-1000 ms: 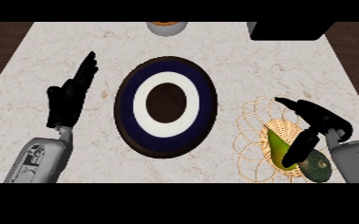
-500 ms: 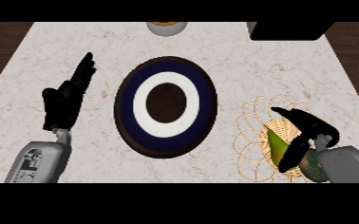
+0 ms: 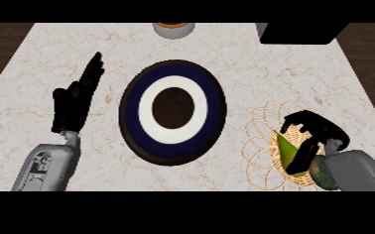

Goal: Pick the pear from the placemat and place it in the plate

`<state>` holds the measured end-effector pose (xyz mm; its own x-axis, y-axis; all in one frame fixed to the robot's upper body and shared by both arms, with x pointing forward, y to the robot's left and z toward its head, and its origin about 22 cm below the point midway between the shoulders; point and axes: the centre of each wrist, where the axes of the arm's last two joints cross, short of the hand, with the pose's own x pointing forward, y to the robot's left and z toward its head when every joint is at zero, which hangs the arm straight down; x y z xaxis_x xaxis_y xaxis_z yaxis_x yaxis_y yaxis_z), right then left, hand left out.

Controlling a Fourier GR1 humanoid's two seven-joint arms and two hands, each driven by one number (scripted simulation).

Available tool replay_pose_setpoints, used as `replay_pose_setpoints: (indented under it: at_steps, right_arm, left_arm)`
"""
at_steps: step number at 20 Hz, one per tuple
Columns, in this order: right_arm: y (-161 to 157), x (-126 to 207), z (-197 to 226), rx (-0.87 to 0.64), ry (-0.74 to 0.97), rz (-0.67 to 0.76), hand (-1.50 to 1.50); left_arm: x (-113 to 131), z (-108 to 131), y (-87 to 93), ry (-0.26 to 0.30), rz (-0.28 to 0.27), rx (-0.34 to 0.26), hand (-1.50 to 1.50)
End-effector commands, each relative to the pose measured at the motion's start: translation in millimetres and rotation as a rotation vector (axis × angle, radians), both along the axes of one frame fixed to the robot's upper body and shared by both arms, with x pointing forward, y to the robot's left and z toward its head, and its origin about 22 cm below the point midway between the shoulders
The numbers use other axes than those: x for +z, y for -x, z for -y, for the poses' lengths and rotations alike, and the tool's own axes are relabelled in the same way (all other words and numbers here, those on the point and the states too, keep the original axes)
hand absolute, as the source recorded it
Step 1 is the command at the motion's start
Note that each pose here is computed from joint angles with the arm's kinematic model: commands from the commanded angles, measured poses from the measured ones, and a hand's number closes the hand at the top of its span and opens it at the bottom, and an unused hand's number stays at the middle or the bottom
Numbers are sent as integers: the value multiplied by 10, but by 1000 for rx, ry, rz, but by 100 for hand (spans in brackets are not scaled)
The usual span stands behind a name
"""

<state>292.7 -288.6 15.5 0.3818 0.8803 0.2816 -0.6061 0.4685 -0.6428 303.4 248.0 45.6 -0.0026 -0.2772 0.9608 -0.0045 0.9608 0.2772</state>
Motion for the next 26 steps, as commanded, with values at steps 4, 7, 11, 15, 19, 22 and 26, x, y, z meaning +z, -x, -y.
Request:
replay_pose_setpoints:
  at_steps: [4,7,11,15,19,22,26]
  right_arm:
    - [18,-94,294,-5,5,49,150]
    - [626,-316,-334,-147,20,156,150]
    - [1125,-357,-489,-305,59,302,150]
    - [1411,-33,-635,-365,110,532,150]
    - [1454,343,-700,-369,104,845,150]
    - [1565,446,-892,-356,73,970,150]
    - [1534,730,-1124,-269,-13,1110,150]
  left_arm:
    - [-188,-105,-56,-8,0,7,0]
    - [-14,-201,-68,-20,-7,27,0]
    - [-118,-236,64,9,-24,29,0]
    - [-2,-177,30,-3,-7,50,0]
    - [-75,-109,72,6,-13,36,0]
    - [-39,-120,61,2,-7,26,0]
    - [-61,-175,23,2,-11,4,0]
